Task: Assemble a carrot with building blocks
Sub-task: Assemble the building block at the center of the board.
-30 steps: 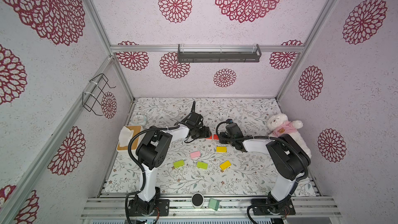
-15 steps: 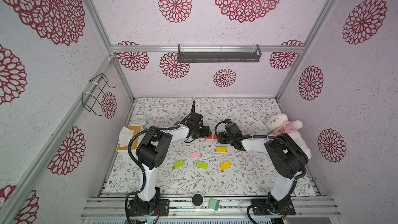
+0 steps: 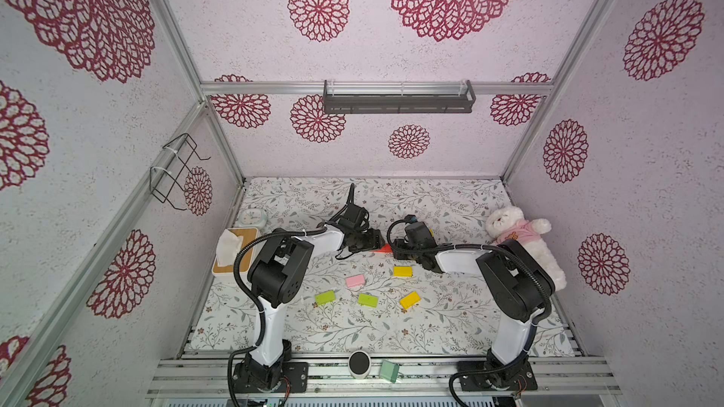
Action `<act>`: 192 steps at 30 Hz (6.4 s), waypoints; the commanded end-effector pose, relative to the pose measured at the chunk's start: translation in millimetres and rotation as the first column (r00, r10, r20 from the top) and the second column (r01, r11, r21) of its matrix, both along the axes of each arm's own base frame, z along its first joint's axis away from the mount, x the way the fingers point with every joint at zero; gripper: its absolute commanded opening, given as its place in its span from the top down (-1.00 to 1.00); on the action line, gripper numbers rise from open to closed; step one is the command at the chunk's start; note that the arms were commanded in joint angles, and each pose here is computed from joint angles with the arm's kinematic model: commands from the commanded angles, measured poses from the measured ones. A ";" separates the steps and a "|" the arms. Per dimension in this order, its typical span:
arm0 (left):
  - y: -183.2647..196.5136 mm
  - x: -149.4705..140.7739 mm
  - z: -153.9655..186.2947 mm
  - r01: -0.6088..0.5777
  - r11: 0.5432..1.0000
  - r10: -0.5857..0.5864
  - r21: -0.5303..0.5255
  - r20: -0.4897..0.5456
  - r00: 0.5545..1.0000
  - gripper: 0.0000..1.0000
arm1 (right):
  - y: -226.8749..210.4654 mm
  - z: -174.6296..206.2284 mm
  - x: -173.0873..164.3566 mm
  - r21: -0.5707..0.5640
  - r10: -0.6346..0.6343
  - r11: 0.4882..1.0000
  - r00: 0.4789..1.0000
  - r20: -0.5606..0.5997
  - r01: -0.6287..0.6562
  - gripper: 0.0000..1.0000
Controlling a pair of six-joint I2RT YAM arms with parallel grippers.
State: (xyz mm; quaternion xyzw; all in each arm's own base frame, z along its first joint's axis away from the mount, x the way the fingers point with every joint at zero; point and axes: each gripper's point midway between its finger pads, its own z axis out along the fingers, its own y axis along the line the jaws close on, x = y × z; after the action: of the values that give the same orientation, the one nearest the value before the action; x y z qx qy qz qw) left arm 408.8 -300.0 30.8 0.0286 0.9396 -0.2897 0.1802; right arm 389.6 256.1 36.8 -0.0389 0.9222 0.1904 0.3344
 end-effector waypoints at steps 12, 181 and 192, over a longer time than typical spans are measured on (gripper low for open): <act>-4.3 8.0 7.2 -0.009 0.999 0.010 -0.032 0.025 1.000 -0.43 | 11.4 12.6 6.2 -0.010 0.033 0.999 0.999 0.037 -0.032 0.02; 39.4 55.4 -14.6 -0.014 0.945 0.043 0.326 -0.082 0.996 -0.03 | -47.2 96.4 -8.3 0.039 -0.099 0.995 0.979 0.179 0.094 -0.22; 29.8 46.8 -13.5 -0.001 0.946 0.031 0.325 -0.087 0.996 -0.05 | -46.9 97.6 -8.7 0.045 -0.100 0.995 0.978 0.181 0.094 -0.22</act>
State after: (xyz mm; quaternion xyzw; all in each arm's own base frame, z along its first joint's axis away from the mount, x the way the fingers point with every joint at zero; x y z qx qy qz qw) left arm 464.2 -264.4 20.7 0.0361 0.9811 -0.1255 0.1428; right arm 377.1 214.1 122.7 -0.0160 0.8940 0.1848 0.4079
